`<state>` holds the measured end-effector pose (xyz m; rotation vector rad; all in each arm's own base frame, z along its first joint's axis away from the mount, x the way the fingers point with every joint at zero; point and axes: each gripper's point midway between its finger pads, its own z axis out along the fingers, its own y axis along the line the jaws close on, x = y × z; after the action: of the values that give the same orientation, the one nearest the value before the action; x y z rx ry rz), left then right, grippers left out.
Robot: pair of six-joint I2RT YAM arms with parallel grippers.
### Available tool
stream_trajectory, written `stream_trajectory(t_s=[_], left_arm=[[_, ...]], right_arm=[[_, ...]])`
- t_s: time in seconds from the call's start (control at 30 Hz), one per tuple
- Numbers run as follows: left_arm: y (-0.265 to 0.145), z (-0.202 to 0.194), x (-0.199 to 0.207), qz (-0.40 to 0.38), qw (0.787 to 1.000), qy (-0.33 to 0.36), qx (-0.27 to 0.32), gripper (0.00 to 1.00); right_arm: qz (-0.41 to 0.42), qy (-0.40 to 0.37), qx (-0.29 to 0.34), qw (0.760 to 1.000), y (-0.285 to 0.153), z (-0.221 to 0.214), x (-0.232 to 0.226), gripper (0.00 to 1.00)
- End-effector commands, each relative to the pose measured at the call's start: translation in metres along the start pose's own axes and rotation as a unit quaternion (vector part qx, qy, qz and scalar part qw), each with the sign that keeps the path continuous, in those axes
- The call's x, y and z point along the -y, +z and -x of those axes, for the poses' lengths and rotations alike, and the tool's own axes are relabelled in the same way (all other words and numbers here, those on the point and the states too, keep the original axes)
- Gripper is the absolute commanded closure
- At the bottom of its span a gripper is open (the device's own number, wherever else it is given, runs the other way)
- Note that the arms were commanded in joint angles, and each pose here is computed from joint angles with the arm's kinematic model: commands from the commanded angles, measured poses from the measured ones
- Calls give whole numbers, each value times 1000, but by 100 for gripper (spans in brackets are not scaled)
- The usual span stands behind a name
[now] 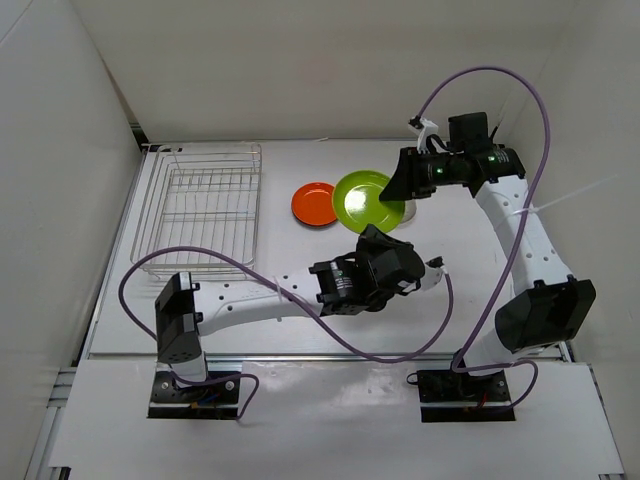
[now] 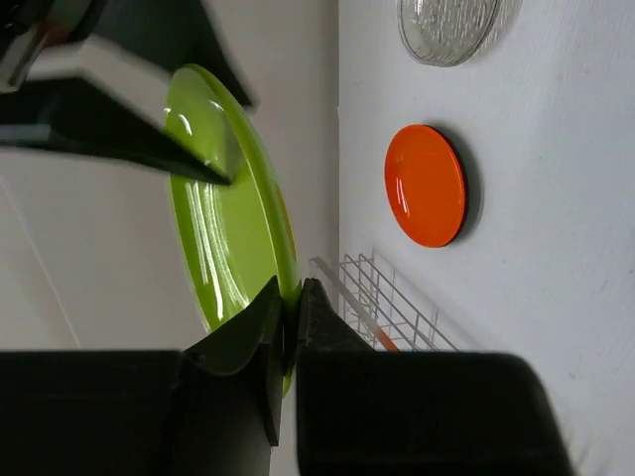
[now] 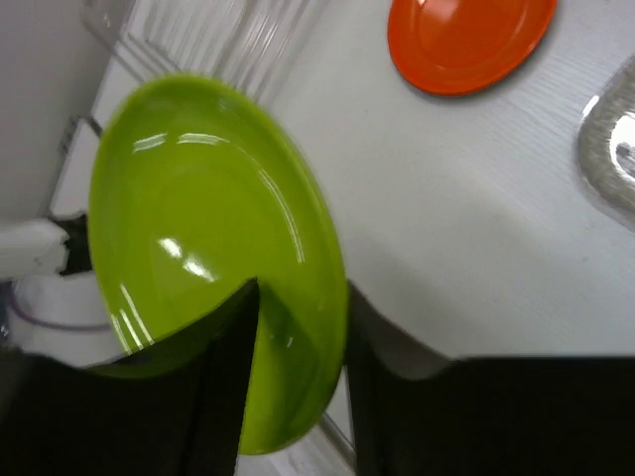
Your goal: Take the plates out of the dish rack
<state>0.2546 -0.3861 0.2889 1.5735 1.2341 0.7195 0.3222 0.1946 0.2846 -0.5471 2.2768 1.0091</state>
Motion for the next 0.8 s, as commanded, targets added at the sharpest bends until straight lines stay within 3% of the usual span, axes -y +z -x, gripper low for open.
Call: stream_trajectory(t_s=[0.0,0.07,0.17,0.33,0.4,0.43,0.47,0.57,0.7,0.73,0.77], left_arm=[[-7,-3,-37,56,998,-26,-14,89],[-5,-2,-35,59,998,-27,-17,89],[-2,0,-33,59,998,-22,-18,89],[9,-11,-40,75,996,-31,-37,89],[17,-20,-40,74,996,-31,-50,82],[17,-19,-41,78,995,-36,-48,82],[20,-23,-38,75,995,-33,-54,89],[25,-25,-37,76,995,-34,-59,87],[27,-26,-32,73,995,-32,-66,59],[27,-27,-31,70,995,-28,-67,45],[27,-27,-31,70,995,-28,-67,43]], right_arm=[[31,-29,23,999,-8,13,-17,65],[31,-29,23,999,-8,13,-17,84],[31,-28,26,999,-11,14,-20,98],[32,-34,37,998,-18,15,-27,100],[27,-34,42,998,-20,16,-28,100],[27,-34,42,998,-20,16,-28,100],[27,-29,42,998,-20,16,-28,100],[22,-35,49,998,-22,18,-28,100],[12,-30,50,998,-22,19,-25,100],[5,-25,51,998,-22,19,-23,100],[5,-25,51,998,-22,19,-23,100]])
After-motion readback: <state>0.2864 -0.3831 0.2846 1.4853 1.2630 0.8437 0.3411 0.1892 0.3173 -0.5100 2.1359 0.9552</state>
